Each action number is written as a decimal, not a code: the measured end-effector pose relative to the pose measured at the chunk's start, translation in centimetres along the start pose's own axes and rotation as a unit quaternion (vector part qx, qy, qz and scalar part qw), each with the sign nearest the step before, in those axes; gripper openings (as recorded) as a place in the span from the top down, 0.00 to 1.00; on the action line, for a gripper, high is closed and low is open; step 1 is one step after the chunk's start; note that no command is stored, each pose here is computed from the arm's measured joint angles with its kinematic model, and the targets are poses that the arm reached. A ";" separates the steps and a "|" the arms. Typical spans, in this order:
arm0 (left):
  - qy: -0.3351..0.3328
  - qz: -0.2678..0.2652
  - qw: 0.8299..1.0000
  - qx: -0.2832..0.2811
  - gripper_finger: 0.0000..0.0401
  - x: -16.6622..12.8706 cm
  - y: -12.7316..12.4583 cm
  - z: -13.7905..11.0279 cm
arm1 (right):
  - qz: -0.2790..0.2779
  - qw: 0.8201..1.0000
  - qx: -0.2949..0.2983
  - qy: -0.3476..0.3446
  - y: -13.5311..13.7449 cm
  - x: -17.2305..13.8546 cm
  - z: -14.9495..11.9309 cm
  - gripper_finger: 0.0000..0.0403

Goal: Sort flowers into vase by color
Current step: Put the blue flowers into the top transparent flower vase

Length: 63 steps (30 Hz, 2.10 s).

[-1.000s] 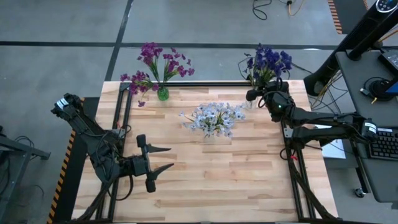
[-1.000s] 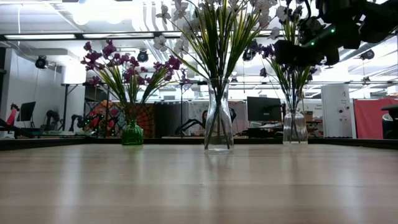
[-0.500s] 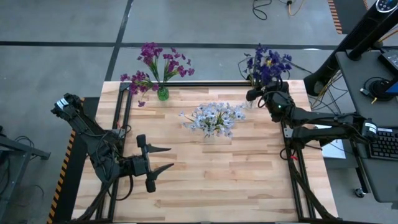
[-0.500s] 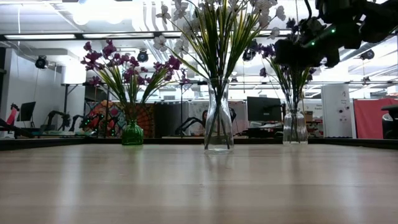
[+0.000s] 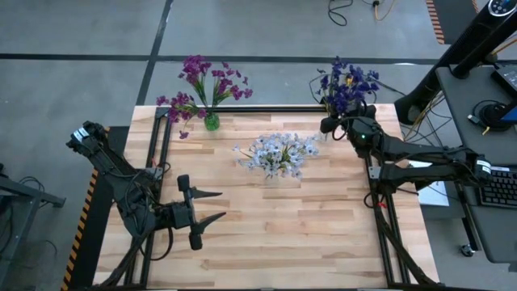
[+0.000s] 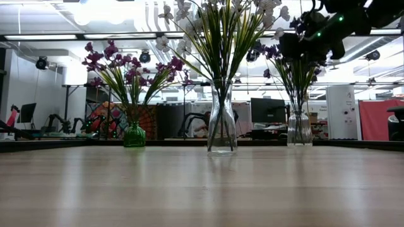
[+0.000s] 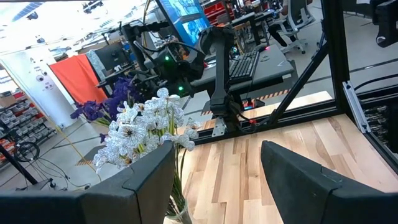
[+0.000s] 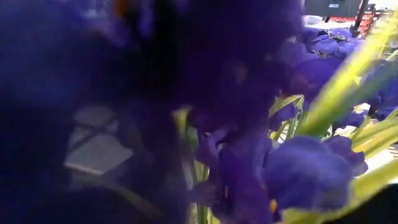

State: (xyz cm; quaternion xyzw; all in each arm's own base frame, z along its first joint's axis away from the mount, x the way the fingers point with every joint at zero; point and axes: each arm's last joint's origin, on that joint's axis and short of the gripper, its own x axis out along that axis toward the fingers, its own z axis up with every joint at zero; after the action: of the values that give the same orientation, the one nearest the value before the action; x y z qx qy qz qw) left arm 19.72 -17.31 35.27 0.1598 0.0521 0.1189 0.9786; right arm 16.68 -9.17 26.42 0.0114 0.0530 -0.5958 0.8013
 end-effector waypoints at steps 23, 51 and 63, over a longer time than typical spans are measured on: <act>0.001 0.001 1.000 0.000 0.45 0.1 0.0 0.0 | 0.009 0.999 -0.005 0.046 -0.3 -1.0 4.1 0.28; 0.001 0.001 1.000 -0.007 0.45 0.1 0.0 -0.1 | 0.028 0.995 0.000 0.095 -0.7 -1.8 5.3 0.22; 0.001 0.002 1.000 -0.007 0.45 0.1 0.0 -0.1 | 0.039 0.983 0.006 0.177 -1.8 -3.1 7.9 0.20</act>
State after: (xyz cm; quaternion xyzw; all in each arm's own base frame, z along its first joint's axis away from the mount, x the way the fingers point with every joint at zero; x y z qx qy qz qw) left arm 19.79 -17.24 35.17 0.1532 0.0523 0.1210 0.9794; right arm 14.63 -7.43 34.66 0.1236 0.1904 -0.5529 0.8017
